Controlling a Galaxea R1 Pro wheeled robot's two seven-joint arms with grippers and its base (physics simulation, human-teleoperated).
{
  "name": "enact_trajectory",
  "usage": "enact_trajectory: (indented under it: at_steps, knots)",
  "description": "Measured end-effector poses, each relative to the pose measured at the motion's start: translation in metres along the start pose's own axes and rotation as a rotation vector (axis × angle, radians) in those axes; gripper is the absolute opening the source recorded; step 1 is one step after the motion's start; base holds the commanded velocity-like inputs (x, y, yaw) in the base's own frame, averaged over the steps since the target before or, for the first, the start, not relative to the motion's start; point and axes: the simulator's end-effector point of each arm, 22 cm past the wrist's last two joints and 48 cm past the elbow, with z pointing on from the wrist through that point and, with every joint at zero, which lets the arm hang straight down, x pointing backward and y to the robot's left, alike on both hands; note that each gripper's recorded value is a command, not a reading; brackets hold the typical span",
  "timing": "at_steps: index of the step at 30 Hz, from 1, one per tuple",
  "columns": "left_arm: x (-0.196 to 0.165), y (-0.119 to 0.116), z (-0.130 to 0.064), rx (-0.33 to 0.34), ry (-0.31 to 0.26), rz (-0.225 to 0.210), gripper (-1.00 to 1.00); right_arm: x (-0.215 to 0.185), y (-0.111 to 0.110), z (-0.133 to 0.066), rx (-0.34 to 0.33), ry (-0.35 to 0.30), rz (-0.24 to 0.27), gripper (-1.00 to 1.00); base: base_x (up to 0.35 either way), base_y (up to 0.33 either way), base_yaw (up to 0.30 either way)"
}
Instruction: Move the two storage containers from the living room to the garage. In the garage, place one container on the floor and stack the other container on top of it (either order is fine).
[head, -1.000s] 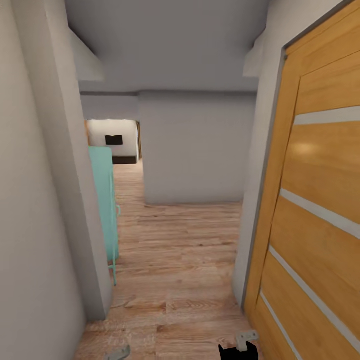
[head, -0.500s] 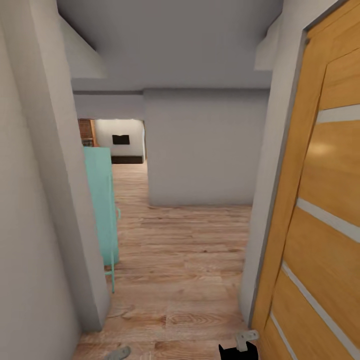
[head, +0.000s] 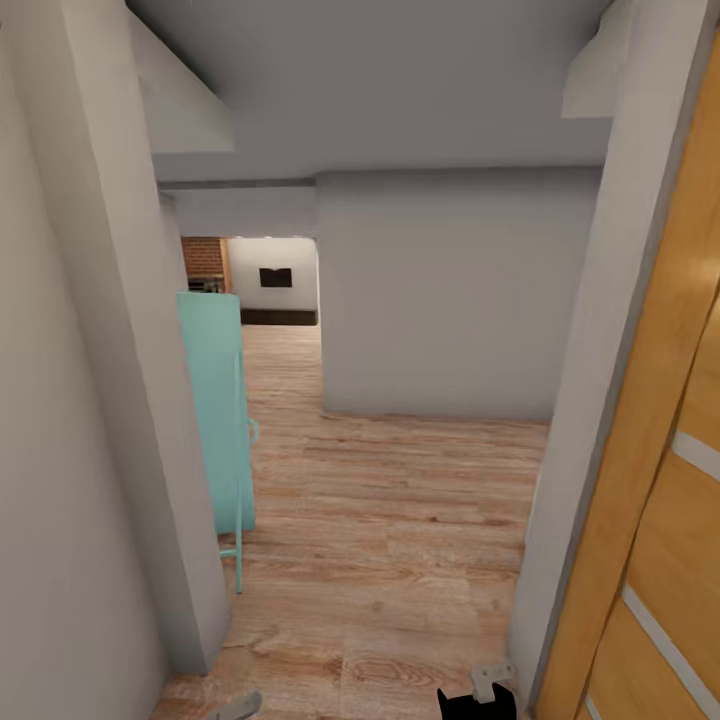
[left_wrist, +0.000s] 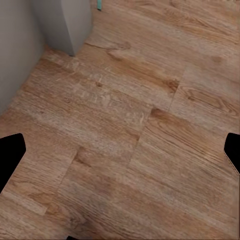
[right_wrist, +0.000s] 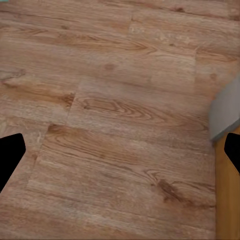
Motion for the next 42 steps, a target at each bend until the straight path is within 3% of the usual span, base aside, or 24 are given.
enact_trajectory:
  at_steps: [14, 42]
  knots:
    - [0.0005, 0.0, 0.0001, 0.0, 0.001, 0.001, 1.0, 0.0005, 0.0001, 0.0001, 0.0, 0.001, 0.0, 1.0, 0.321, -0.14, 0.103]
    - [0.0024, -0.0005, 0.0006, 0.003, 0.006, 0.001, 1.0, 0.0022, 0.0002, 0.0005, -0.001, 0.005, 0.0, 1.0, 0.325, -0.003, 0.091]
